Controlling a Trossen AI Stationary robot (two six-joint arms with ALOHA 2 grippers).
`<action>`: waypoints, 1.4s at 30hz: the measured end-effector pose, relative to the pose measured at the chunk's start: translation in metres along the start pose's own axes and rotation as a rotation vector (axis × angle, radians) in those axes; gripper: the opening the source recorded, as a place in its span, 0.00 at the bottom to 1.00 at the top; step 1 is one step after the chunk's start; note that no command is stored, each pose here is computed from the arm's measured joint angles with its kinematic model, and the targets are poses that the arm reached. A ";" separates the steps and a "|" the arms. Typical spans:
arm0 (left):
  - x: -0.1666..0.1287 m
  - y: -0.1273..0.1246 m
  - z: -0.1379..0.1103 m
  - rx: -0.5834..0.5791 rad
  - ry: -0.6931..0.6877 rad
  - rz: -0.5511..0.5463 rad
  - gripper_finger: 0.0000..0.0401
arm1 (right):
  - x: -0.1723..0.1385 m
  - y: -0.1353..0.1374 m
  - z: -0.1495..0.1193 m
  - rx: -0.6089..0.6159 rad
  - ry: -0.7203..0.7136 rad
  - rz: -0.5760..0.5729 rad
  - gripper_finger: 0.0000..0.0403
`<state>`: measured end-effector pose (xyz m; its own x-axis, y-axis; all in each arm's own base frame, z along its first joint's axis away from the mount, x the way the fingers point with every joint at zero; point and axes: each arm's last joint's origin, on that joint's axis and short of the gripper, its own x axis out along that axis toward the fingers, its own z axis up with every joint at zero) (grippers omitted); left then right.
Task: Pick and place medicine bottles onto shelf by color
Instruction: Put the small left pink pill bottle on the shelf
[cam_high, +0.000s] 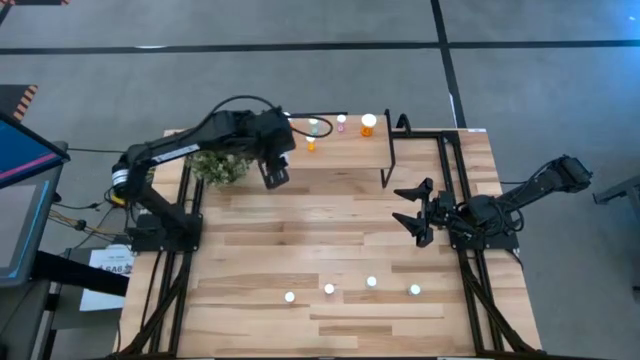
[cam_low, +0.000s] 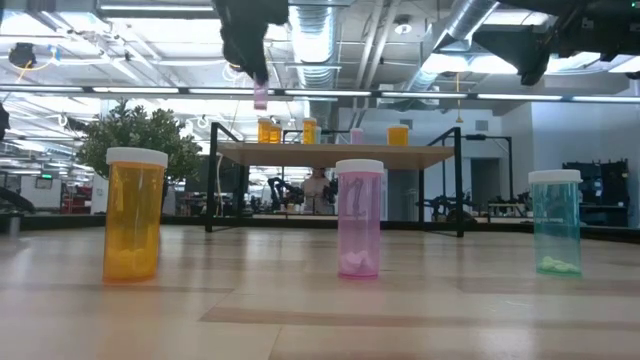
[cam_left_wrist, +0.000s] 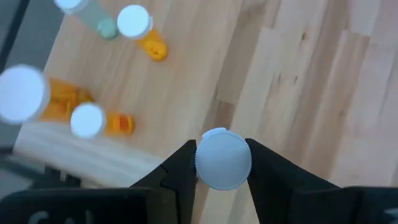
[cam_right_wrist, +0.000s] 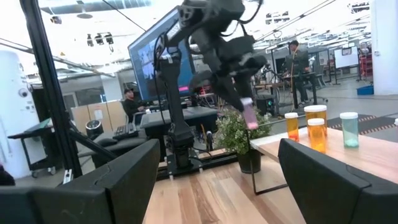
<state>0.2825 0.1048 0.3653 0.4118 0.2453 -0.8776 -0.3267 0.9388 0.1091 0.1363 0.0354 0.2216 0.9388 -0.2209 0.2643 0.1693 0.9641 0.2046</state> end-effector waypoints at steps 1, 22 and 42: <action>0.006 0.001 0.003 0.015 0.003 0.002 0.27 | 0.000 0.000 0.000 0.000 0.000 0.000 0.87; 0.012 0.027 0.002 -0.025 -0.029 0.021 0.27 | 0.000 0.000 -0.002 0.000 0.015 0.002 0.87; 0.025 0.022 -0.038 -0.062 -0.140 0.055 0.27 | -0.001 0.002 -0.003 0.025 0.031 0.045 0.86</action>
<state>0.2537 0.1231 0.3279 0.5049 0.3317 -0.7969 -0.4023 0.9072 0.1227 0.1367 0.0385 0.2191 0.9542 -0.1723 0.2445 0.1195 0.9690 0.2164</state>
